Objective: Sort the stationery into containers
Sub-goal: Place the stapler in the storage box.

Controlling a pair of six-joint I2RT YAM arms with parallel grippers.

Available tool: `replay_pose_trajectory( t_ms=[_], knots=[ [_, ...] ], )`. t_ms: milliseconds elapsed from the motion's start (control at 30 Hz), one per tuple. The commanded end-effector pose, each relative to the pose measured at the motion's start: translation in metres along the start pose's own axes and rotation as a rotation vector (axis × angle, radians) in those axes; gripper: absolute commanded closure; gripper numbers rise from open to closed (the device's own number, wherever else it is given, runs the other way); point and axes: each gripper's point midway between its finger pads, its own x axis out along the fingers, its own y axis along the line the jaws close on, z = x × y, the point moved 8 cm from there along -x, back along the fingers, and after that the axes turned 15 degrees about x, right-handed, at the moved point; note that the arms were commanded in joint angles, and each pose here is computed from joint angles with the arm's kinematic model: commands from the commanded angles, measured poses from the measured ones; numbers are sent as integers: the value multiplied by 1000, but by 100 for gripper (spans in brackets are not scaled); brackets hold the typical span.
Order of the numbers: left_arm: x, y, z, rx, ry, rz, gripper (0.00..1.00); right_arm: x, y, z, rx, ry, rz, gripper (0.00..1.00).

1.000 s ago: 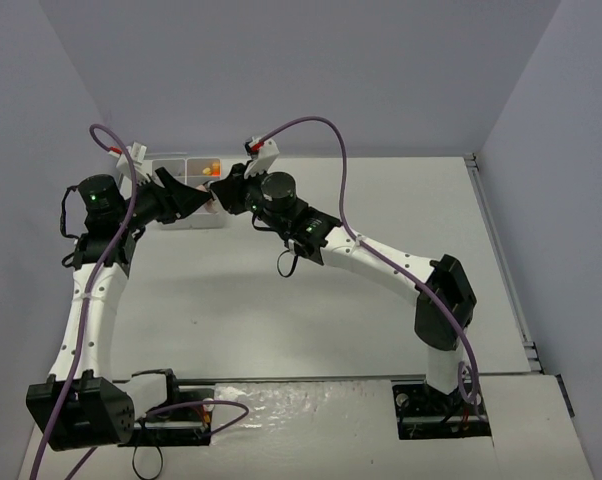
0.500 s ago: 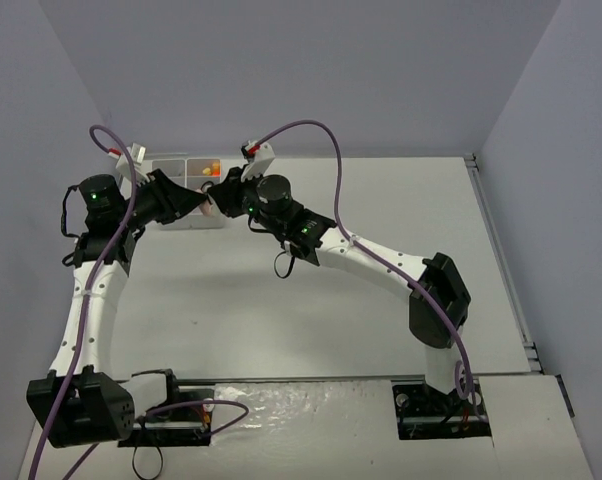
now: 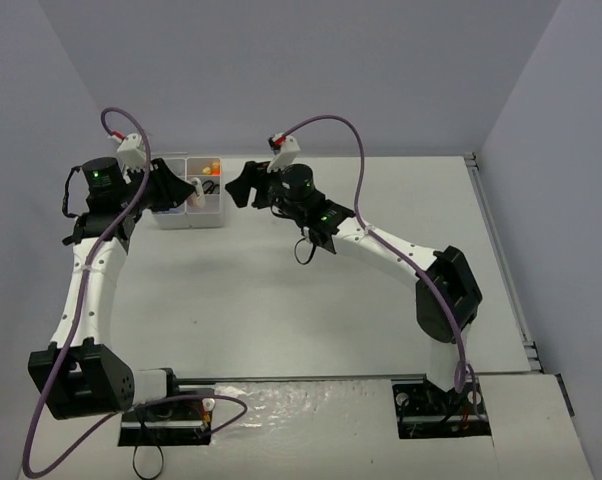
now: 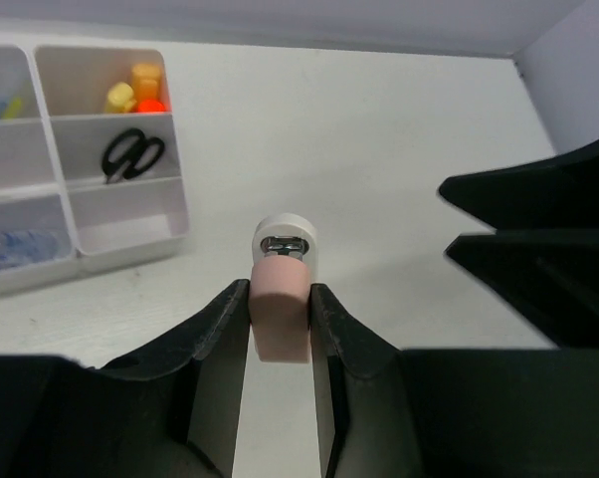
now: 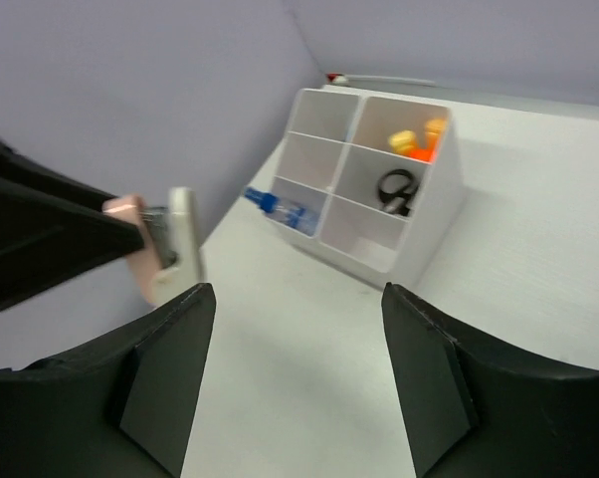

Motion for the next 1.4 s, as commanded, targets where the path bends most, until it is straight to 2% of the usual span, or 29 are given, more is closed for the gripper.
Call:
replay_pose_trajectory(
  t_ms=[0, 133, 400, 667, 933, 1367],
  knots=[
    [9, 17, 38, 448, -157, -9, 100, -44, 30, 58, -92, -122, 83, 35],
    [37, 35, 32, 692, -136, -120, 100, -62, 22, 59, -184, -107, 20, 34],
    [86, 61, 18, 896, -181, -268, 100, -98, 3, 59, -244, -132, -93, 32],
    [114, 80, -15, 956, -144, -330, 100, -110, -13, 56, -264, -114, -173, 29],
    [125, 97, -23, 1064, -140, -283, 100, -110, -17, 54, -263, -93, -196, 29],
    [134, 106, -50, 1030, -83, -346, 100, -131, -18, 62, -274, -133, -231, 27]
  ],
)
